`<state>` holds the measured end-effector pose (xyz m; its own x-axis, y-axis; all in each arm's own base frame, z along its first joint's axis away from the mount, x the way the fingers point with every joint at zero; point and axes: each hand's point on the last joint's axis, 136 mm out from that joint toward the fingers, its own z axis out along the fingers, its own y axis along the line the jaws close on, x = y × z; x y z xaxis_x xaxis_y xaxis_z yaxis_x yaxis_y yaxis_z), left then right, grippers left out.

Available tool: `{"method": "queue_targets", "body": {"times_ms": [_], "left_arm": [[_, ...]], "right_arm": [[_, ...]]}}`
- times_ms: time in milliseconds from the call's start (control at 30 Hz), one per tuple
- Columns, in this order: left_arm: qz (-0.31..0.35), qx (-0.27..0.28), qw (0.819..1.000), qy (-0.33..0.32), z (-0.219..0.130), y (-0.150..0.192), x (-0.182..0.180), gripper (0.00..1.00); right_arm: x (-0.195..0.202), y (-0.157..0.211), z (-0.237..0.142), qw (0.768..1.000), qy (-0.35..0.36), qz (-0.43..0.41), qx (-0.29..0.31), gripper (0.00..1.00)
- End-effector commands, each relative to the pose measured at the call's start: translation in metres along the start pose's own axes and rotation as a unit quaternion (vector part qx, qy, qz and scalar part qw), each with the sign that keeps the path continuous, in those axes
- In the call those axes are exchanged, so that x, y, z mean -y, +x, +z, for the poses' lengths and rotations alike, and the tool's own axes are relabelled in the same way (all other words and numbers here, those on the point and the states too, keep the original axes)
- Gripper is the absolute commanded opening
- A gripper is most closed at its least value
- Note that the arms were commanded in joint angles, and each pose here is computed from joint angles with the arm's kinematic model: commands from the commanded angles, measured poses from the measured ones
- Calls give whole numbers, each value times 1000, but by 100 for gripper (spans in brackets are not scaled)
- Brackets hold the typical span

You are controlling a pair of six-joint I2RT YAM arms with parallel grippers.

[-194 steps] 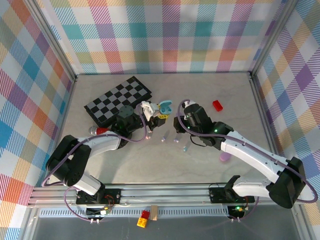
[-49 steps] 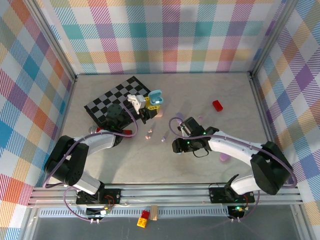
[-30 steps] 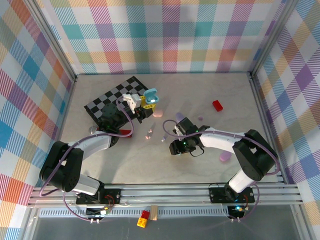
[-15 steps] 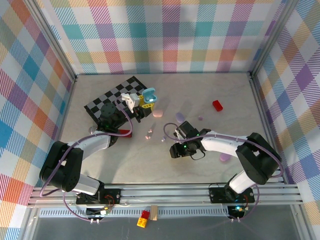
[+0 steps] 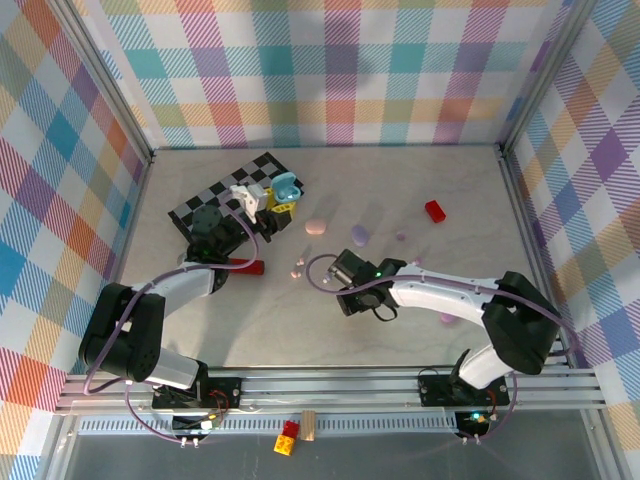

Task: Insert the wireless bluetooth earbuds into the charging case

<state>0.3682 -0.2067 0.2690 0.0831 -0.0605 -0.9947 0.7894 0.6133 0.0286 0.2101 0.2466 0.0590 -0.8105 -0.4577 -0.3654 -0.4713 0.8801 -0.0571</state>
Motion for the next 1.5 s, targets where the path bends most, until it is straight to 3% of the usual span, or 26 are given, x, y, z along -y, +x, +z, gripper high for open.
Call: {"method": "queue_targets", "body": {"times_ms": [0, 200, 467, 1133, 1467], "left_arm": [[23, 26, 999, -11, -10, -17, -8, 39], [26, 28, 999, -17, -13, -22, -13, 39], [29, 29, 999, -21, -16, -24, -14, 39], [31, 25, 999, -20, -17, -24, -14, 39], [32, 27, 999, -19, -17, -26, -13, 39]], "right_arm": [[10, 8, 4, 995, 82, -50, -17, 52], [0, 9, 12, 984, 135, -114, -35, 47], [-8, 14, 27, 979, 143, -140, -49, 42], [4, 21, 31, 969, 179, -153, -70, 31], [5, 28, 39, 966, 185, -158, -88, 30]]}}
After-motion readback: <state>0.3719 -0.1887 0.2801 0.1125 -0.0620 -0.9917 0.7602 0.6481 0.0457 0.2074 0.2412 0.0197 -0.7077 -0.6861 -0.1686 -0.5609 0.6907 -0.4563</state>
